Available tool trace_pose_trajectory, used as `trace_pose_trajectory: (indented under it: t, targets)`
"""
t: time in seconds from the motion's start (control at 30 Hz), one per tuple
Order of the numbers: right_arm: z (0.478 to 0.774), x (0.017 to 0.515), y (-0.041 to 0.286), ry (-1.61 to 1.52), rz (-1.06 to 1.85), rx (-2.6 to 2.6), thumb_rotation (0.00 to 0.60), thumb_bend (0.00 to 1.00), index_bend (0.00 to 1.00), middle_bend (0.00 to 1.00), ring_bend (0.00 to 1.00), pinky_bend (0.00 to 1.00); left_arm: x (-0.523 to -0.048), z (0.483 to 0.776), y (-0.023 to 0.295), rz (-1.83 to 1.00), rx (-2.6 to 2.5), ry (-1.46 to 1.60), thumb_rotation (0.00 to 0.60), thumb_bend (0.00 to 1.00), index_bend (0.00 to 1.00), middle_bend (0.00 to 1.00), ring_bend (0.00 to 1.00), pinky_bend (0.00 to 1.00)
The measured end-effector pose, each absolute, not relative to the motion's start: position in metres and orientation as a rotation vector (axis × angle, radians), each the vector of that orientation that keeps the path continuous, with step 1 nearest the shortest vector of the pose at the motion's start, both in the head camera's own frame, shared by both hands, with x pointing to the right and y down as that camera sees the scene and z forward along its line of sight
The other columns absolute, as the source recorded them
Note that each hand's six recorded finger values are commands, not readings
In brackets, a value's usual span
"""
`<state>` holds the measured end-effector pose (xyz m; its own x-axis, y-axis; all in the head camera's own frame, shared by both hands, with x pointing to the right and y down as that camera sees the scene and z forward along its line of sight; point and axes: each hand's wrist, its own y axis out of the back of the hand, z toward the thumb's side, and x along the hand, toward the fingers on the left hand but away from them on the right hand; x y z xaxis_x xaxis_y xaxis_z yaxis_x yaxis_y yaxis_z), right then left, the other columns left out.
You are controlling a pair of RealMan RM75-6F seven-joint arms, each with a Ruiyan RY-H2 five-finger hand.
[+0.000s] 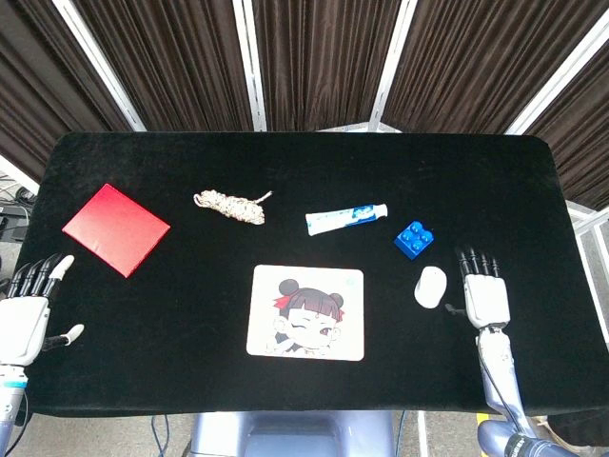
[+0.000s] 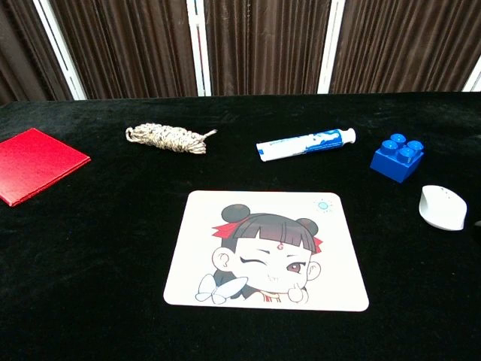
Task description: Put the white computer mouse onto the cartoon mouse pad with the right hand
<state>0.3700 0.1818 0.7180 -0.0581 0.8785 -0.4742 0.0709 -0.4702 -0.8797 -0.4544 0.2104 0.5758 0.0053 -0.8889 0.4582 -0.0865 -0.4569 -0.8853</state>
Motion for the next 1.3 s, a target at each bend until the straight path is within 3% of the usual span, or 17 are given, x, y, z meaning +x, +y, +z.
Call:
trace_pose_trajectory:
  t: [0.5, 0.63, 0.83, 1.3]
  targets:
    - [0.723, 0.335, 0.173, -1.022, 1.528, -1.599, 0.600, 0.00, 0.01, 0.00, 0.00, 0.00, -0.454, 0.577, 0.210, -1.521, -1.625, 1.024, 0.600, 0.17, 0.00, 0.00, 0.00, 0.00]
    - [0.722, 0.329, 0.171, -1.008, 1.517, -1.599, 0.600, 0.00, 0.12, 0.01, 0.00, 0.00, -0.455, 0.576, 0.210, -1.521, -1.625, 1.026, 0.600, 0.17, 0.00, 0.00, 0.00, 0.00]
    - [0.720, 0.326, 0.167, -0.985, 1.518, -1.592, 0.600, 0.00, 0.26, 0.15, 0.00, 0.00, -0.454, 0.577, 0.211, -1.523, -1.627, 1.023, 0.600, 0.17, 0.00, 0.00, 0.00, 0.00]
    - [0.724, 0.322, 0.169, -0.937, 1.517, -1.631, 0.600, 0.00, 0.31, 0.16, 0.00, 0.00, -0.453, 0.578, 0.211, -1.527, -1.628, 1.021, 0.600, 0.17, 0.00, 0.00, 0.00, 0.00]
